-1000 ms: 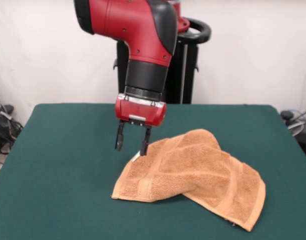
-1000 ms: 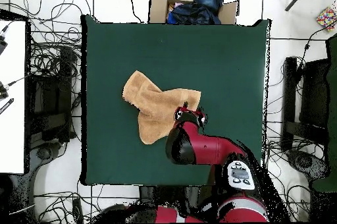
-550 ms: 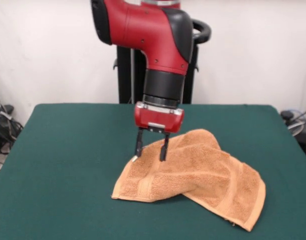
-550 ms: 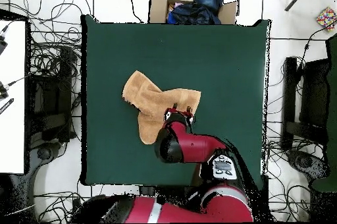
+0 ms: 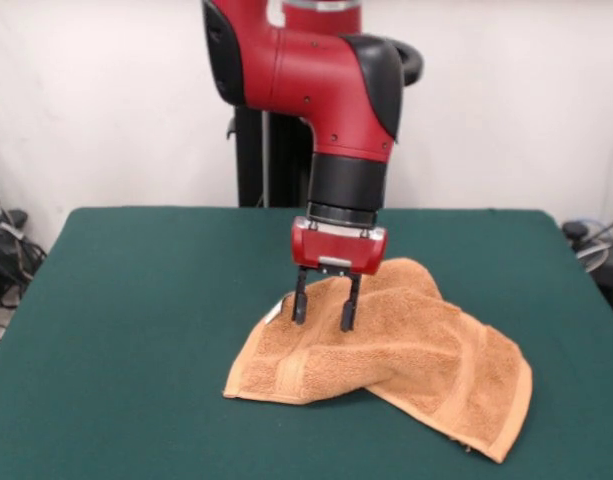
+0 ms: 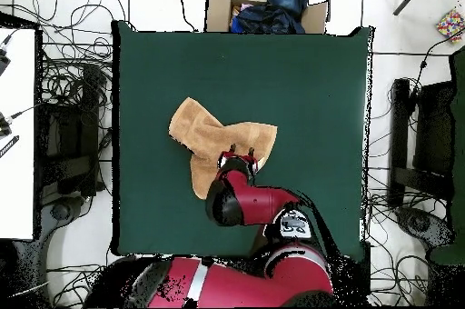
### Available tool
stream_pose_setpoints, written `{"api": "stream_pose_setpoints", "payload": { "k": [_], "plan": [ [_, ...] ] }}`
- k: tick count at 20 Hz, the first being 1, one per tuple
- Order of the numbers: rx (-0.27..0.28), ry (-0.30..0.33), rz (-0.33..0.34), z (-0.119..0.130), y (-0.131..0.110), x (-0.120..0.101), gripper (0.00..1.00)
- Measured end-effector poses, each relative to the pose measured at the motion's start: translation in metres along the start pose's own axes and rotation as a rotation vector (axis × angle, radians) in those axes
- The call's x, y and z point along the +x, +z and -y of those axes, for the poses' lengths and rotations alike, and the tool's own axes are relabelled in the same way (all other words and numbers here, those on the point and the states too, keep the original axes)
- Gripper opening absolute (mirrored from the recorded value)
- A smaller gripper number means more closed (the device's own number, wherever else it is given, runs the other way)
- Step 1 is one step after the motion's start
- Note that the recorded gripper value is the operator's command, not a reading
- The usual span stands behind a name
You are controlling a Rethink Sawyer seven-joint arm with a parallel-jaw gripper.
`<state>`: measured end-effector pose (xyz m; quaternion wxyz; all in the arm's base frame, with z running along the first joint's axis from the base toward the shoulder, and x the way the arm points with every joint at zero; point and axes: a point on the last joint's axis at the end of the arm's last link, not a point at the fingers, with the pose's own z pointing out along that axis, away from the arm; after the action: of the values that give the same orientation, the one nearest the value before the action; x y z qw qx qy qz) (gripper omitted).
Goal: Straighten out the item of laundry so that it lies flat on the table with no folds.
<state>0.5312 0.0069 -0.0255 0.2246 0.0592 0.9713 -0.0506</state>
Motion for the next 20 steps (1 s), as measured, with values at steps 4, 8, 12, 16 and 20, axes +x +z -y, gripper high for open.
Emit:
{"api": "stream_pose_setpoints", "payload": {
  "k": [4, 8, 12, 16, 20],
  "plan": [
    [0.005, 0.013, -0.003, 0.007, 0.003, 0.003, 1.00],
    [0.010, 0.031, 0.002, 0.016, 0.003, -0.001, 1.00],
    [0.018, 0.046, 0.013, 0.025, 0.002, -0.008, 1.00],
    [0.015, 0.041, 0.015, 0.023, 0.009, -0.006, 1.00],
    [0.002, 0.030, 0.033, 0.015, 0.021, 0.001, 1.00]
  ]
}}
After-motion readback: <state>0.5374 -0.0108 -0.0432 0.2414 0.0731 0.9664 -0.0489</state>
